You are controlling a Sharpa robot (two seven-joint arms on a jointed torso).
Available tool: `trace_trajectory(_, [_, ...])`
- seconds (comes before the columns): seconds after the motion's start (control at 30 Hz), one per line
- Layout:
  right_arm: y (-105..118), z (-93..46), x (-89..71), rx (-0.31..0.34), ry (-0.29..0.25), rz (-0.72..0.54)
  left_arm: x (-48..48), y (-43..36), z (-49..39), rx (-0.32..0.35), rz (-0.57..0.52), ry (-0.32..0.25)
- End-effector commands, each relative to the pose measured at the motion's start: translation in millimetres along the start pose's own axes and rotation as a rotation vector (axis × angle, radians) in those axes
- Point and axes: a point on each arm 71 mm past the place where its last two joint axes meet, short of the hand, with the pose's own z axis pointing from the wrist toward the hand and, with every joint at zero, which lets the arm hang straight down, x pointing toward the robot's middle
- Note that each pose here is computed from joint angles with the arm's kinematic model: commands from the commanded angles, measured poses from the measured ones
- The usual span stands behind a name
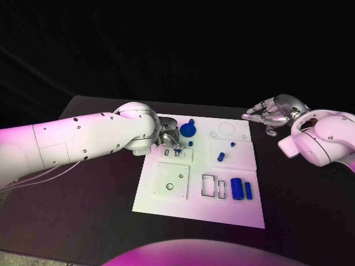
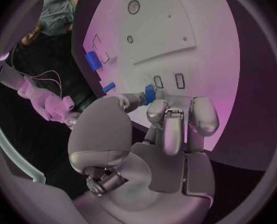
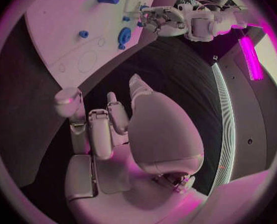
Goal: Assemble the parts on the task board
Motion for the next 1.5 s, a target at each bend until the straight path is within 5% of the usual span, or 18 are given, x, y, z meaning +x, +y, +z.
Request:
trace_trajectory(0.03, [0.9, -0.5, 0.9, -0.014, 0.008, -0.017, 1.3, -1.0, 0.8, -0.005, 0.037, 0.008])
trace_trajectory(1.5, [3.6, -2.7, 1.0, -0.042, -0.010, -0.016, 8.0, 1.3, 6.3, -0.032, 0.110, 0.021])
